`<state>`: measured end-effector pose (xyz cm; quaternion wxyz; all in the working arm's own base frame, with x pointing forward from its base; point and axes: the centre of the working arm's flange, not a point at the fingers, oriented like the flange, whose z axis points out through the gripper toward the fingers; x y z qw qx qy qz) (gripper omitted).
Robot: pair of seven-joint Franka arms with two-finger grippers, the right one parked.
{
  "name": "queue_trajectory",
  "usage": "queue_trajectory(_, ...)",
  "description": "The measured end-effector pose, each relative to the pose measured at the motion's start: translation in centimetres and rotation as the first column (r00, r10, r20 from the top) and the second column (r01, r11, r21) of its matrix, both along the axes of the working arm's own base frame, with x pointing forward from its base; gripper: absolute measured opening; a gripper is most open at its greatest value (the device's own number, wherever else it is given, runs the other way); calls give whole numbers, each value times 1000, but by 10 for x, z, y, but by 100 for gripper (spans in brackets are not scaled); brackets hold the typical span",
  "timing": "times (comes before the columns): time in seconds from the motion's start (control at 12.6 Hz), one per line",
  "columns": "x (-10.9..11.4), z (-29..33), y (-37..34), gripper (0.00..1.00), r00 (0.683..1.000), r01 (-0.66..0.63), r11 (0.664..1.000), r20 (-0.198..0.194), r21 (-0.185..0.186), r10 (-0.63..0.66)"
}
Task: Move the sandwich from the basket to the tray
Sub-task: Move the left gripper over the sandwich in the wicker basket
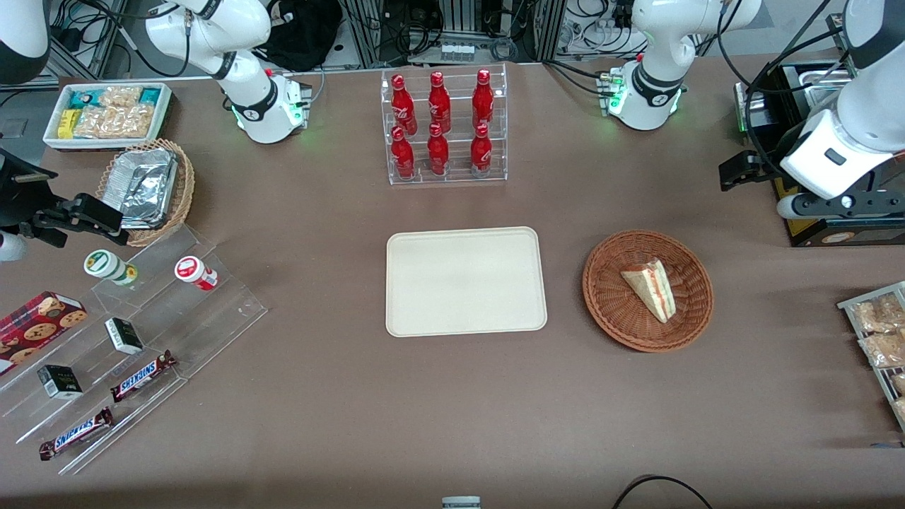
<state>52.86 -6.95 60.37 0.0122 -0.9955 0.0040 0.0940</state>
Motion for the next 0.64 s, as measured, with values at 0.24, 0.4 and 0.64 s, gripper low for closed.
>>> queue_trajectory(0.24, 0, 0, -1, 100, 1000, 2, 1000, 1, 3, -2)
queue_trajectory(0.4, 1, -3, 0, 100, 1000, 2, 1000, -1, 6, -2)
queue_trajectory(0.64, 8, -38, -1, 100, 1000, 3, 1000, -8, 7, -3)
